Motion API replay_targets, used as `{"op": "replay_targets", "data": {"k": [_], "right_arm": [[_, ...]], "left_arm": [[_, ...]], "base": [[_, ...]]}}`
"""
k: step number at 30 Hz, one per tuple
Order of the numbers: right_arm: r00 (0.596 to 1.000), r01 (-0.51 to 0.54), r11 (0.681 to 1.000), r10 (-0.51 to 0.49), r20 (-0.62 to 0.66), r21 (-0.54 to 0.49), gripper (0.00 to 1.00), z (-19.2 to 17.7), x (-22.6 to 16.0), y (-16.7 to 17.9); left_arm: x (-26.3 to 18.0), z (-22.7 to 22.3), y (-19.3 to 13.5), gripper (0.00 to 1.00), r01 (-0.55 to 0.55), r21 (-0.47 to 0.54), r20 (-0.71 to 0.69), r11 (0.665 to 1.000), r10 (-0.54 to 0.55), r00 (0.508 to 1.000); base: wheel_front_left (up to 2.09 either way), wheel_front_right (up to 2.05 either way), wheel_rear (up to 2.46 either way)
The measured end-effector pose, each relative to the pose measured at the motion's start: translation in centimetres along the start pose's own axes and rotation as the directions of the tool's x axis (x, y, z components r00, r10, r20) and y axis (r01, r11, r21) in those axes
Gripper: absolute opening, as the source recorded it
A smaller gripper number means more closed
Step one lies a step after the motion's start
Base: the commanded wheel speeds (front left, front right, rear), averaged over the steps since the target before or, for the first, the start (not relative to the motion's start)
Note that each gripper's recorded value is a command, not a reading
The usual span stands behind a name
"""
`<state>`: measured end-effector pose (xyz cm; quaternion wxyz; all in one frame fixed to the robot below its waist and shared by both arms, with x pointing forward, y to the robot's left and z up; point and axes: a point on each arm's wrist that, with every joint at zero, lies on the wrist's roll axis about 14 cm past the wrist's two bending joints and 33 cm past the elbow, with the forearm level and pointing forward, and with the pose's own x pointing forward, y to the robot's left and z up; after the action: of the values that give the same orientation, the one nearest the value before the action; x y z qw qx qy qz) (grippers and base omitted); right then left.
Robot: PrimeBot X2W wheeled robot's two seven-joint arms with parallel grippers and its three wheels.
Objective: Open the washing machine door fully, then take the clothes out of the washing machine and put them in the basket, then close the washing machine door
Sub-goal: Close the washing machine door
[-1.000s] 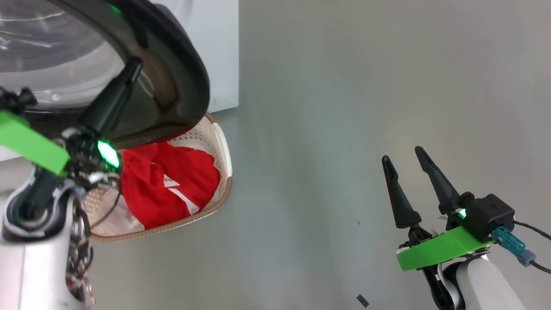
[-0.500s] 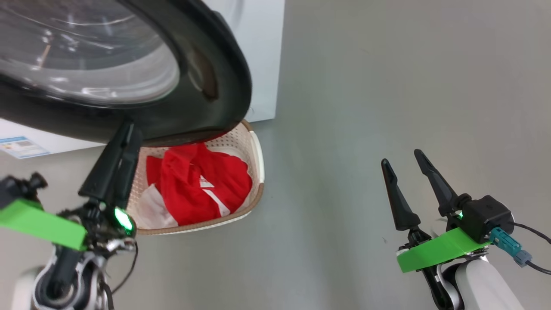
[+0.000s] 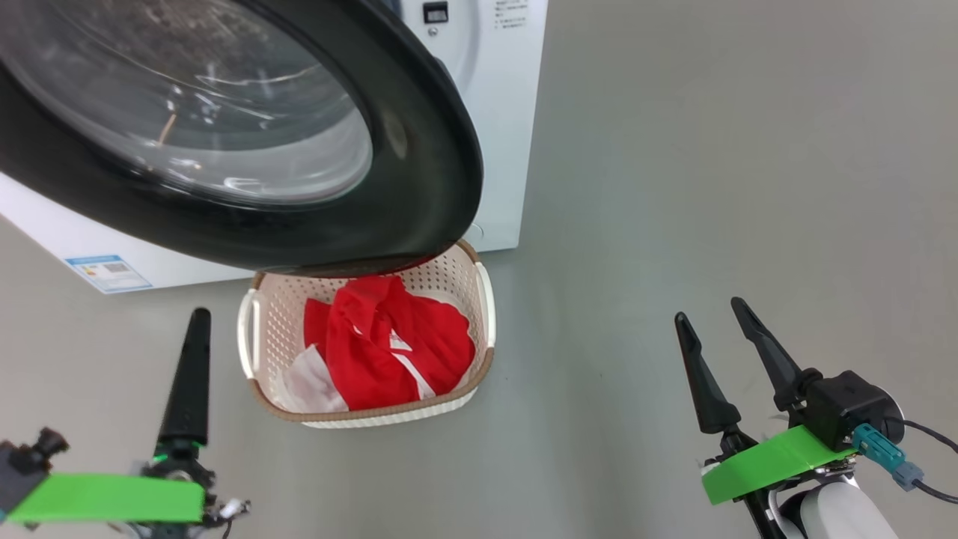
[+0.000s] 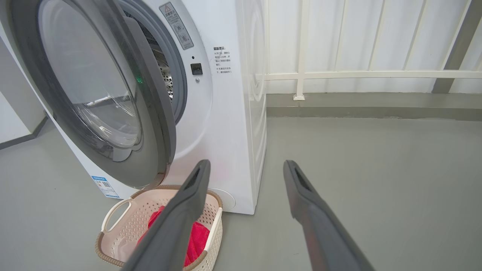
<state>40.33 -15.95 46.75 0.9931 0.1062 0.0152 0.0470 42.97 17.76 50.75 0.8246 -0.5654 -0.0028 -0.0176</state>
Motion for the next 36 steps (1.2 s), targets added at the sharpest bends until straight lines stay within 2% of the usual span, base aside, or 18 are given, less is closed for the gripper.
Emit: {"op": "replay_targets", "data": {"k": [1,4,7,11,17,24,30,36], "right_arm": [[1.0,0.0,1.0,0.0,0.0,0.0,1.0,0.0,0.0,0.0],[1.0,-0.007,1.0,0.007,0.01,0.0,1.0,0.4,-0.1,0.3],[1.0,-0.007,1.0,0.007,0.02,-0.001,1.0,0.7,-0.4,0.3],[0.999,-0.012,1.0,0.013,0.046,-0.015,1.0,1.7,-0.7,0.5],[0.999,-0.02,0.999,0.021,0.039,-0.029,1.0,1.6,-2.2,0.8],[0.999,-0.033,0.998,0.035,0.036,-0.053,1.0,1.6,-3.5,1.3],[0.999,-0.031,0.998,0.032,0.012,-0.051,1.0,0.9,-4.9,1.4],[1.0,-0.03,0.998,0.03,0.001,-0.05,1.0,0.6,-5.8,1.4]], "left_arm": [[0.0,0.0,0.0,1.0,0.0,0.0,0.0,1.0,0.0,1.0],[-0.8,0.8,-0.5,1.0,-0.005,0.175,0.052,0.985,-0.004,0.999],[-1.5,1.6,-1.5,1.0,-0.009,0.337,0.101,0.942,-0.026,0.995],[-2.7,2.5,-2.3,1.0,-0.044,0.567,0.143,0.823,-0.045,0.989],[-5.0,2.8,-2.5,1.0,-0.09,0.748,0.156,0.658,-0.043,0.987],[-7.9,2.7,-1.1,1.0,-0.131,0.832,0.154,0.539,0.004,0.988],[-9.7,2.4,-0.3,1.0,-0.137,0.877,0.138,0.461,0.032,0.99],[-10.5,1.9,-0.1,1.0,-0.128,0.889,0.122,0.44,0.041,0.992]], "base": [[0.0,0.0,0.0],[0.0,0.0,0.0],[0.0,0.0,0.0],[0.0,0.0,0.0],[0.0,0.0,0.0],[0.0,0.0,0.0],[0.0,0.0,0.0],[0.0,0.0,0.0]]}}
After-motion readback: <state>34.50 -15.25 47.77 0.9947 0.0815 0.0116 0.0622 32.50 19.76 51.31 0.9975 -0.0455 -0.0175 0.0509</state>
